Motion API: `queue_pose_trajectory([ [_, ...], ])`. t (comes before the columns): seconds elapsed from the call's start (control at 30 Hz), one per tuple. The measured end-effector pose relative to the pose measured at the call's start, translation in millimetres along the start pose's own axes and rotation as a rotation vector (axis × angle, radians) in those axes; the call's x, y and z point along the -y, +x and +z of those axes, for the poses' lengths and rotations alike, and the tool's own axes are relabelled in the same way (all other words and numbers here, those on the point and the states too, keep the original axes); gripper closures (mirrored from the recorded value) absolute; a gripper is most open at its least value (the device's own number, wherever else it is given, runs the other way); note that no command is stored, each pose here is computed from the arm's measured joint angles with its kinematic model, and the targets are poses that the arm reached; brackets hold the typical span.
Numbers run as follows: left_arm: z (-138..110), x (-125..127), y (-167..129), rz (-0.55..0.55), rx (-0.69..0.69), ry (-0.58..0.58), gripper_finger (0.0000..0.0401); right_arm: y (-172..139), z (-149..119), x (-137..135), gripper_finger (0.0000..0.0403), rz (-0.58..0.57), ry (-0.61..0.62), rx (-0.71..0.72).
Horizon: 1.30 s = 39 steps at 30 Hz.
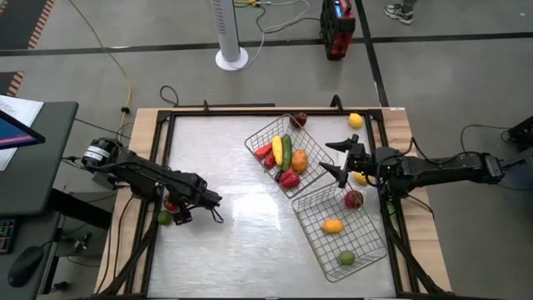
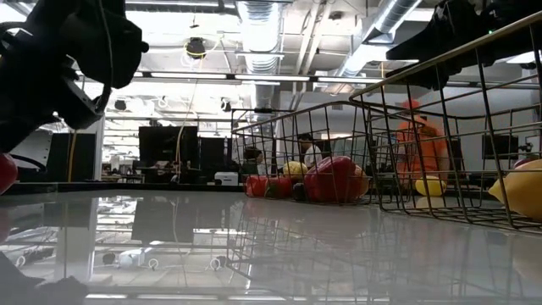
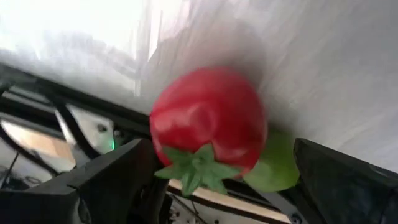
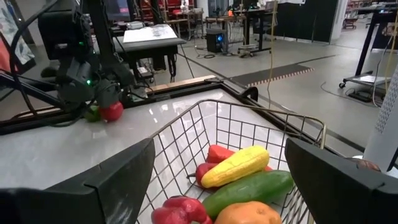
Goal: Sort produce into baskets
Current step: Put the left tomato into the right wire basket
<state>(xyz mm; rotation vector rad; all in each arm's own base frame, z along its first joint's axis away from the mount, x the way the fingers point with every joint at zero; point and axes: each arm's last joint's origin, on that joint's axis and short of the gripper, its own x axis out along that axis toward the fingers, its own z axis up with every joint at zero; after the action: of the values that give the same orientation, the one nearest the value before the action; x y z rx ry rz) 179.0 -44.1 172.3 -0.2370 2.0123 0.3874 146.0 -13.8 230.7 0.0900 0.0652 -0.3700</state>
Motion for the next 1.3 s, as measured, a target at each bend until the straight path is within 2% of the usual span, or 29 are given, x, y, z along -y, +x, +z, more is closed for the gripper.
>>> queue_pose_trajectory([
  [0.5, 5.0, 0.9, 5.8, 0.022, 0.051, 0.090, 0.0003, 0.0, -0.1, -0.8, 0.0017, 0.025, 0.019, -0.003],
  [0.6, 11.9, 3.3, 12.7, 0.031, 0.010, 0.089, 0.0003, 0.0, -0.1, -0.8, 0.0017, 0.026, 0.019, -0.003],
  [0.83, 25.5, 10.0, 33.8, 0.111, -0.219, 0.180, 0.0003, -0.1, 0.2, -1.2, 0.0017, 0.036, 0.020, -0.001],
  [0.97, 28.1, 10.9, 37.8, 0.122, -0.256, 0.230, 0.0006, 0.0, 0.2, -1.1, 0.0017, 0.035, 0.020, -0.001],
  [1.1, 30.1, 11.4, 39.3, 0.133, -0.241, 0.266, 0.0036, -0.1, 0.0, -1.2, 0.0017, 0.036, 0.019, -0.002],
  [1.3, 31.7, 11.4, 38.3, 0.152, -0.222, 0.283, 0.0114, 0.1, 0.0, -0.6, 0.0017, 0.032, 0.019, -0.003],
])
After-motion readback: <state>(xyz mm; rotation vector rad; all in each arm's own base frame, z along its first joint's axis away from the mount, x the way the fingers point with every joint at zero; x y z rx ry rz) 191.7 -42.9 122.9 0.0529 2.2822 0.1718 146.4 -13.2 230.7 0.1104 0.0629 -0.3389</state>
